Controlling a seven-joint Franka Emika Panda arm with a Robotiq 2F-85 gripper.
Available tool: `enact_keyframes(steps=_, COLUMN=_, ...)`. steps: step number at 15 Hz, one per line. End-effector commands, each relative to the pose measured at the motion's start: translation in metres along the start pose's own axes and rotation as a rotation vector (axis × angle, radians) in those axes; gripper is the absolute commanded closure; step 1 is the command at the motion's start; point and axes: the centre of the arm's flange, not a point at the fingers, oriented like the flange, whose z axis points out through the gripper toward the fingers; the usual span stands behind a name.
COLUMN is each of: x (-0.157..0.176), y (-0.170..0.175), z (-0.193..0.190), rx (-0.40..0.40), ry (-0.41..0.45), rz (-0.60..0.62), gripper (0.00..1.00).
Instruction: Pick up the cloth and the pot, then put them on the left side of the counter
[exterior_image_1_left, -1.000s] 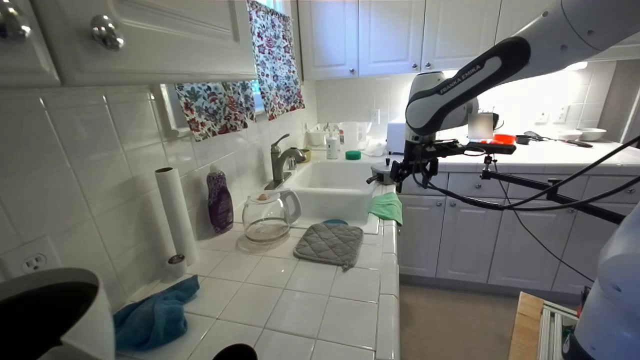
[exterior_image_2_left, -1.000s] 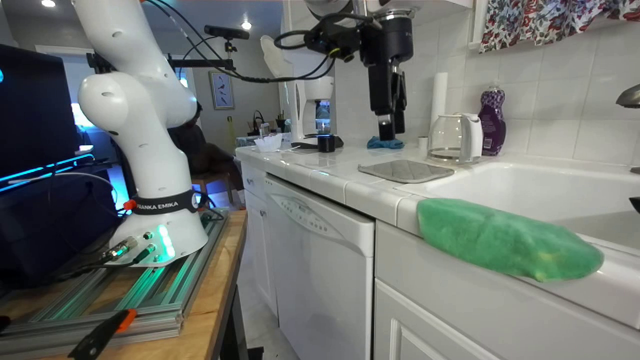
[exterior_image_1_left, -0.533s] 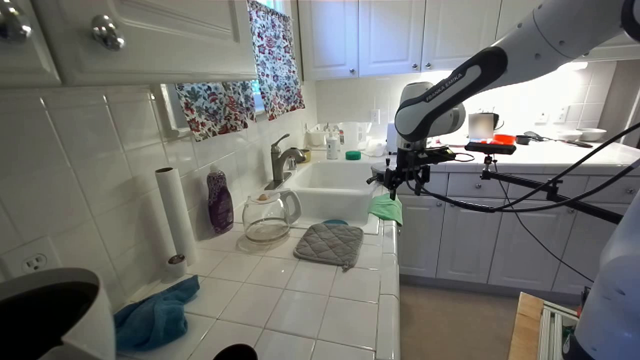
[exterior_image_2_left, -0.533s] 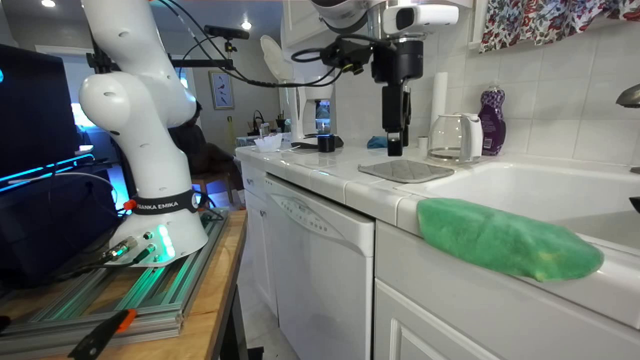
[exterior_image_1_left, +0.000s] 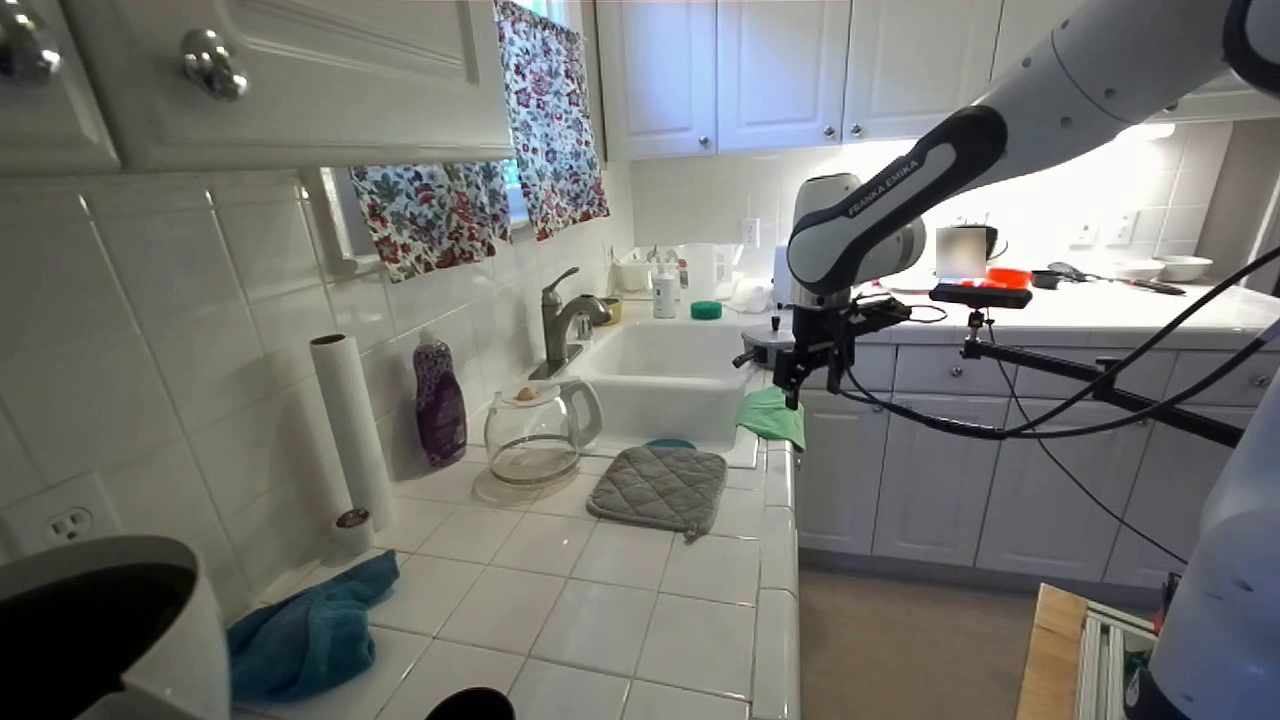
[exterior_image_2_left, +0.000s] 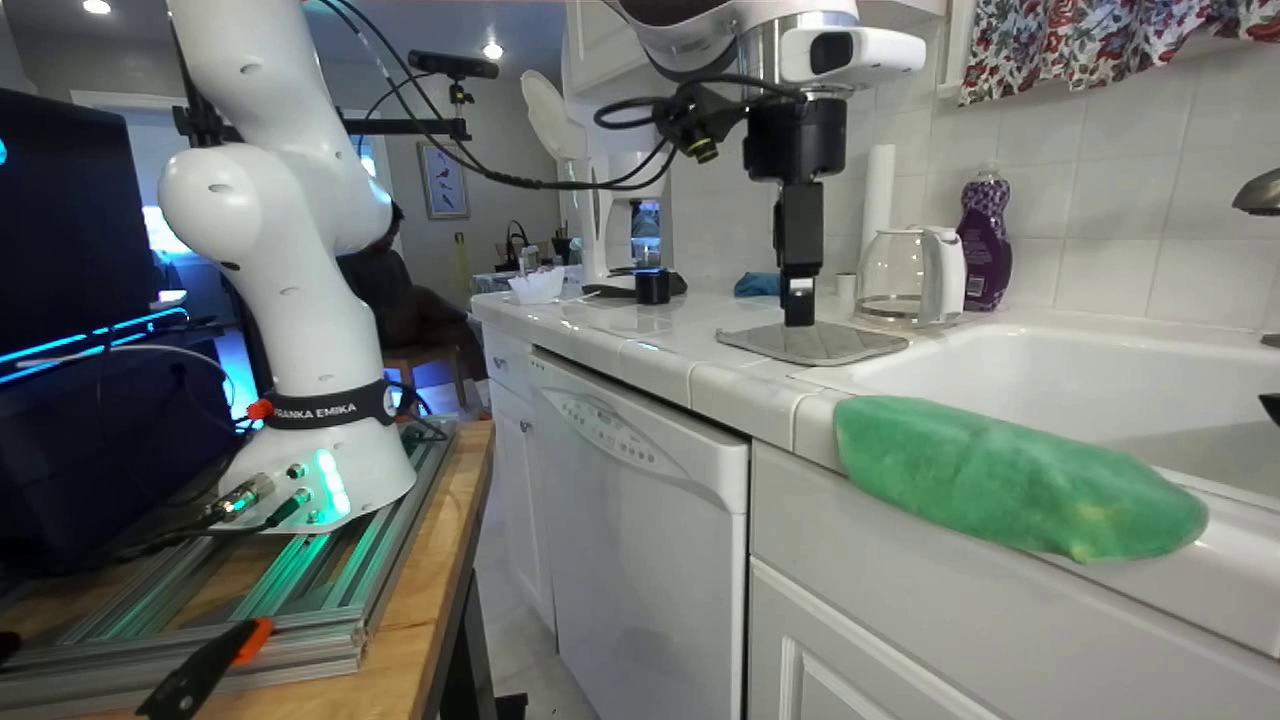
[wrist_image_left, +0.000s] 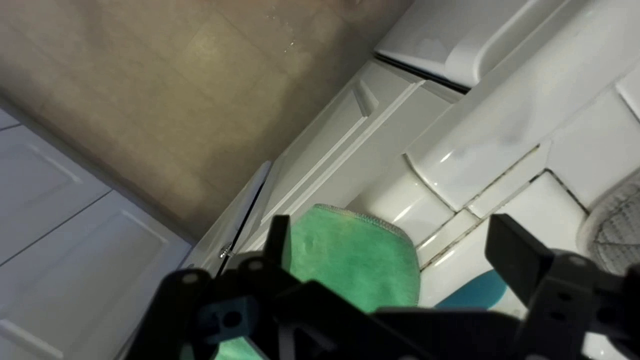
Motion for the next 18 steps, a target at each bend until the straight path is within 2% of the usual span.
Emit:
enact_keyframes(steps=1, x=0.014, y=0.005, z=0.014, rx=-0.035, ry=0.011, rz=-0.098, gripper=0.00)
enact_keyframes(steps=4, x=0.028, y=0.003, z=0.030, rx=-0.015, ry=-0.013, rz=-0.107, gripper=0.00)
enact_keyframes(steps=9, x=0.054, y=0.003, z=0.053, rx=-0.033, ry=-0.048, rz=-0.153, gripper=0.00)
enact_keyframes(steps=18, x=0.080, y=-0.017, z=0.065, rx=-0.055, ry=-0.039, rz=-0.194, gripper=0.00)
